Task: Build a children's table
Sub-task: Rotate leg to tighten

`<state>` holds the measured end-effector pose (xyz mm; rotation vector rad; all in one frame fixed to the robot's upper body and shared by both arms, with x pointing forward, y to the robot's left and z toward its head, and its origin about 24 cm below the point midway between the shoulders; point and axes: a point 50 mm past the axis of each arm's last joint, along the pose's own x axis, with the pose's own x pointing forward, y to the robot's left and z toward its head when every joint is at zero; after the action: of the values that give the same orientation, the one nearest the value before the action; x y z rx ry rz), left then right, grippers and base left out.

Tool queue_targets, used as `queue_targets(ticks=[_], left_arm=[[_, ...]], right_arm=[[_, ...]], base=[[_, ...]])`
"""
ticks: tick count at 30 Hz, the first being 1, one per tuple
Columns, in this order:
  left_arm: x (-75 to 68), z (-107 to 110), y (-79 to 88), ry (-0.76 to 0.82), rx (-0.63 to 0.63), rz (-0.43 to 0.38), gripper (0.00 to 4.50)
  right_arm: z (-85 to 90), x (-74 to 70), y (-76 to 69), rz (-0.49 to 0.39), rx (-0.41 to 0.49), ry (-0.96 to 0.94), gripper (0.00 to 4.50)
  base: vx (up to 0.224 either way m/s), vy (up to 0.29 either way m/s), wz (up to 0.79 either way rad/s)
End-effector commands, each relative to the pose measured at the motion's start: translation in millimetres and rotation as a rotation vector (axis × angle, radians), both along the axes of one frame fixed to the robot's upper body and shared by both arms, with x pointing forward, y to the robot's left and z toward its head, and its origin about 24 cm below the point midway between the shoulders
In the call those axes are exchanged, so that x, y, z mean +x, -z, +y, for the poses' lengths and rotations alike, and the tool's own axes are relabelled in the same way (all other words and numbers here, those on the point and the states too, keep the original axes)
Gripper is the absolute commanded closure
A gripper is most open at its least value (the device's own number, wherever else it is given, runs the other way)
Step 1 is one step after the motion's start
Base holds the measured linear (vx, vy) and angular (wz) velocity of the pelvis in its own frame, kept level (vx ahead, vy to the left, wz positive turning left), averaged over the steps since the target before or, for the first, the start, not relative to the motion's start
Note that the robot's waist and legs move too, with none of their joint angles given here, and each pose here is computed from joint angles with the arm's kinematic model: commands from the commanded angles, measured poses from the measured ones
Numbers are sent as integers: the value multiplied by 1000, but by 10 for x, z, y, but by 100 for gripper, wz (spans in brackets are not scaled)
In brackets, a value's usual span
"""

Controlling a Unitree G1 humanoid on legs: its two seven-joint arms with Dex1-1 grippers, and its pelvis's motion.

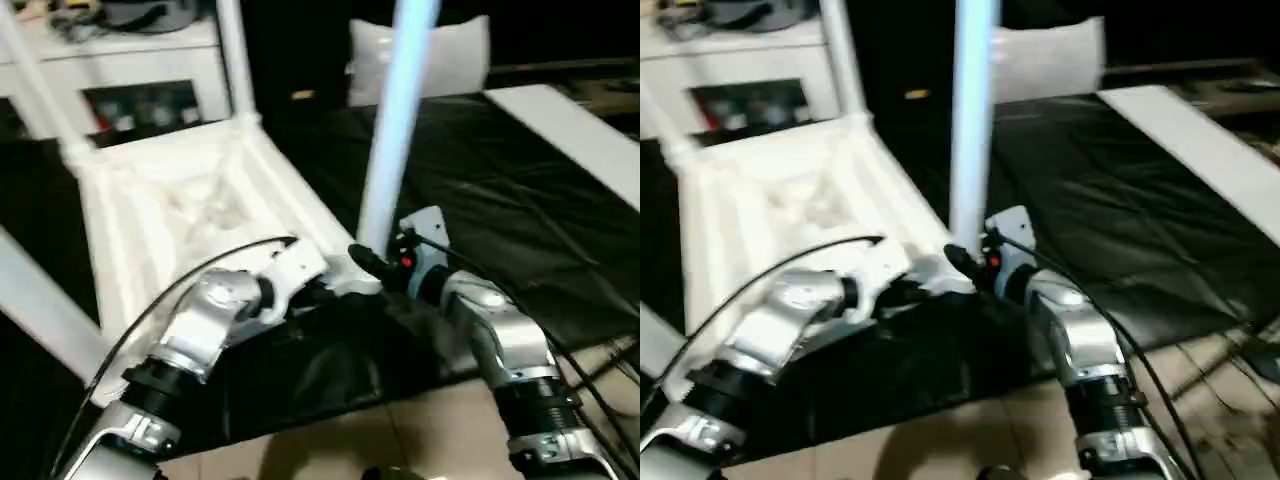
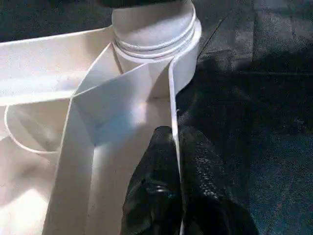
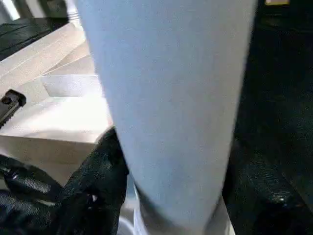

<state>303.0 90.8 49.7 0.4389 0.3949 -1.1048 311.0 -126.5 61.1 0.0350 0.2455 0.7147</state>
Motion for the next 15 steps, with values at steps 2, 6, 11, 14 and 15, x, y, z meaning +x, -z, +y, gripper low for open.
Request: queue_targets(ticks=[2, 6, 11, 14, 15], left_arm=[[-25, -8, -45, 65, -7, -39, 450], [-65, 121, 17, 120, 12, -29, 450], [-103, 168, 47, 169, 14, -4, 450], [-136, 203, 81, 258, 56, -6, 450], [-136, 210, 87, 277, 70, -12, 450]], right_arm=[[-58, -96, -39, -41, 12, -106, 134], [-280, -199, -57, -55, -9, -197, 89], [-427, -301, -87, -42, -38, -312, 54], [-560, -330, -128, -29, -73, -390, 24], [-580, -328, -144, -30, -83, -409, 13]], base=[[0, 0, 0], [0, 0, 0], [0, 0, 0], [0, 0, 0], [0, 0, 0]])
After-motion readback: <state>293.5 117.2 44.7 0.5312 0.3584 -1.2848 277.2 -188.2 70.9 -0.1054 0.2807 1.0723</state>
